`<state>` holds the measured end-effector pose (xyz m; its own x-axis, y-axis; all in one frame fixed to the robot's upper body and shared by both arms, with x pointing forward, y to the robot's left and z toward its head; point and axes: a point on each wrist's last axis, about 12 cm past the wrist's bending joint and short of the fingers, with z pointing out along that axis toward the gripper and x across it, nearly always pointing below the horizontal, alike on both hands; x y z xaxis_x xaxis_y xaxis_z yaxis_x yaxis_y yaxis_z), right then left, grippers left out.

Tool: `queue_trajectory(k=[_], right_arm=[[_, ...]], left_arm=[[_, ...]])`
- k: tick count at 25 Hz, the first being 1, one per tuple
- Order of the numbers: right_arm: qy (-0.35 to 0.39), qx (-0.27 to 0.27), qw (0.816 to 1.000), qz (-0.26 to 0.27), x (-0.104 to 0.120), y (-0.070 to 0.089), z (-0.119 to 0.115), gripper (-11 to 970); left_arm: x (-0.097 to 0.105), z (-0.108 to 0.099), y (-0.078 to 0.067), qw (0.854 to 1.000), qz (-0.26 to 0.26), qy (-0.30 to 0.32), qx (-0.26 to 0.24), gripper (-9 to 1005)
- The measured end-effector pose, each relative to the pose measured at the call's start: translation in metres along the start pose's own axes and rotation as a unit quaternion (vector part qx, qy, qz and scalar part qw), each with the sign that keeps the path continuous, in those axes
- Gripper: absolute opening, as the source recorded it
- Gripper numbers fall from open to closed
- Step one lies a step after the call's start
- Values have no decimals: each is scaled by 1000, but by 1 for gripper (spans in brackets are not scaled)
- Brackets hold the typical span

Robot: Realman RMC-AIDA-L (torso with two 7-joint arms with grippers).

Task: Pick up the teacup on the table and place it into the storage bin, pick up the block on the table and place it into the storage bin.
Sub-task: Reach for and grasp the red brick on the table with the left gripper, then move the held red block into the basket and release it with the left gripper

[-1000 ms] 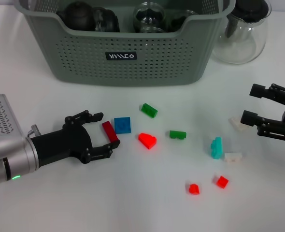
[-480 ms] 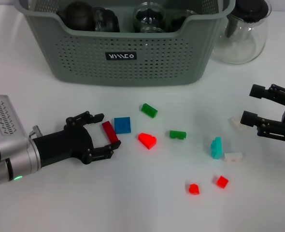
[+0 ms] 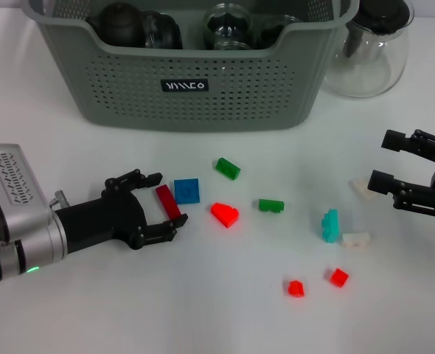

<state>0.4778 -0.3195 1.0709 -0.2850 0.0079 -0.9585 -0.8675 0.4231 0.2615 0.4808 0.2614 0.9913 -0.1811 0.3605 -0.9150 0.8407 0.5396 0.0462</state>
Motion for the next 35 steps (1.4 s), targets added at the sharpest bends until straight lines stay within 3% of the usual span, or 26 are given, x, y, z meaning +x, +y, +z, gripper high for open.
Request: queue_trajectory(k=[13, 18, 20, 24, 35], right_arm=[[1, 3, 1000, -1, 1, 0, 0, 868], [1, 3, 1000, -1, 1, 0, -1, 868], [1, 3, 1000, -1, 1, 0, -1, 867], [1, 4, 1000, 0, 1, 0, -1, 867], [-1, 5, 1000, -2, 1, -1, -1, 867]], left_arm=[[2, 2, 0, 1000, -2, 7, -4, 842], [0, 2, 2, 1000, -6, 4, -7, 813], [-2, 0, 3, 1000, -8, -3, -5, 757], [-6, -7, 4, 1000, -9, -24, -1, 645], [-27, -38, 15, 995, -55, -72, 30, 645]])
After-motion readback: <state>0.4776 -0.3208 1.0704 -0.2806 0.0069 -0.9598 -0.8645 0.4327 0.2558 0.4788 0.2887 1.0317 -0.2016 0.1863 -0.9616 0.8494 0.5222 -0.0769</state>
